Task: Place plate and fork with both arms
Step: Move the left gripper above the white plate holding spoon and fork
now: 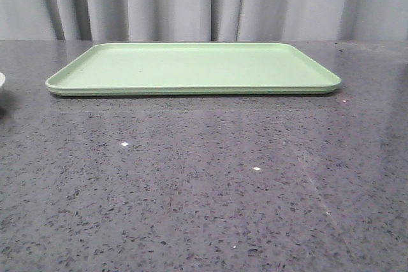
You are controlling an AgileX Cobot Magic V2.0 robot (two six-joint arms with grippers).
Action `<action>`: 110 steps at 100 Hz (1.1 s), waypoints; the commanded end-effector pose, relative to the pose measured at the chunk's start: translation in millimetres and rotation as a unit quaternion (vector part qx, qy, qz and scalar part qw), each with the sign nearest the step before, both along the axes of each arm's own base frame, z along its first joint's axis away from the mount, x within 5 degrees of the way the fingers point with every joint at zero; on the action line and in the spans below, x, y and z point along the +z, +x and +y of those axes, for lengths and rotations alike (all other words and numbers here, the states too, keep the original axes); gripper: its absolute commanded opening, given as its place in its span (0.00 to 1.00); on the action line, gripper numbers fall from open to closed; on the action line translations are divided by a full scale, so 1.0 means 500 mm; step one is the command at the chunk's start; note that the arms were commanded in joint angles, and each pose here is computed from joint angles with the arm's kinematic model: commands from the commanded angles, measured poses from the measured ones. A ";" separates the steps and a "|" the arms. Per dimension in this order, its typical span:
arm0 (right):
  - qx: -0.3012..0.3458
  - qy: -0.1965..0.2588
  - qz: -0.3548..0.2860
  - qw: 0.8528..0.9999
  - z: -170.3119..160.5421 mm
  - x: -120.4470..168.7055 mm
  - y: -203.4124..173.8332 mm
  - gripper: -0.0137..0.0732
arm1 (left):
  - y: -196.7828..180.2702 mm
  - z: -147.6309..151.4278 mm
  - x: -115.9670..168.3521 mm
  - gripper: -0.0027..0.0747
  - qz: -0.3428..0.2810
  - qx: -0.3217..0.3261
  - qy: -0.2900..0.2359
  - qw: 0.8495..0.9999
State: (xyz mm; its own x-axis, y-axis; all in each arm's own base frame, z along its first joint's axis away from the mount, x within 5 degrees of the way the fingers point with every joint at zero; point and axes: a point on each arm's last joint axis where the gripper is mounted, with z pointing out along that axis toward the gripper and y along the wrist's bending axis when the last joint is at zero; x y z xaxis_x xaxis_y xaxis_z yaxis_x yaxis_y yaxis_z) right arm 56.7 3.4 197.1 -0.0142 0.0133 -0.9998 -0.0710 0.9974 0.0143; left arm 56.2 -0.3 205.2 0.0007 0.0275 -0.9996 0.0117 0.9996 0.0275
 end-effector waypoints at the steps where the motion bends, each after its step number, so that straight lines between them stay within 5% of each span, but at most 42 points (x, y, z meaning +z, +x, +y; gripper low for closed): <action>1: 0.006 -0.004 -0.054 0.998 0.002 0.021 -0.004 0.08 | -0.005 -0.002 0.009 0.01 -0.049 -0.005 -0.006 0.999; 75: 0.013 -0.002 -0.083 0.996 0.005 0.031 -0.006 0.08 | -0.006 -0.002 0.021 0.01 -0.076 -0.009 -0.026 0.997; 94: 0.024 -0.001 -0.148 0.989 0.008 0.068 -0.014 0.08 | -0.013 -0.002 0.055 0.01 -0.081 -0.009 -0.053 0.995; 110: 0.004 -0.003 -0.118 0.993 0.000 0.116 -0.024 0.08 | -0.009 -0.002 0.097 0.01 -0.062 -0.012 -0.091 0.994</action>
State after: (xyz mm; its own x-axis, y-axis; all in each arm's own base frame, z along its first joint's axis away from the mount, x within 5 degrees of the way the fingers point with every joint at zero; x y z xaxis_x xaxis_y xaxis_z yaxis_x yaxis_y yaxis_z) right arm 53.3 4.9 223.3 0.1298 0.0255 -0.9912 -0.0927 0.9956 0.0134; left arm 53.4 -1.2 224.3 0.0427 -0.0971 -0.9944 0.0271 0.9950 -0.0960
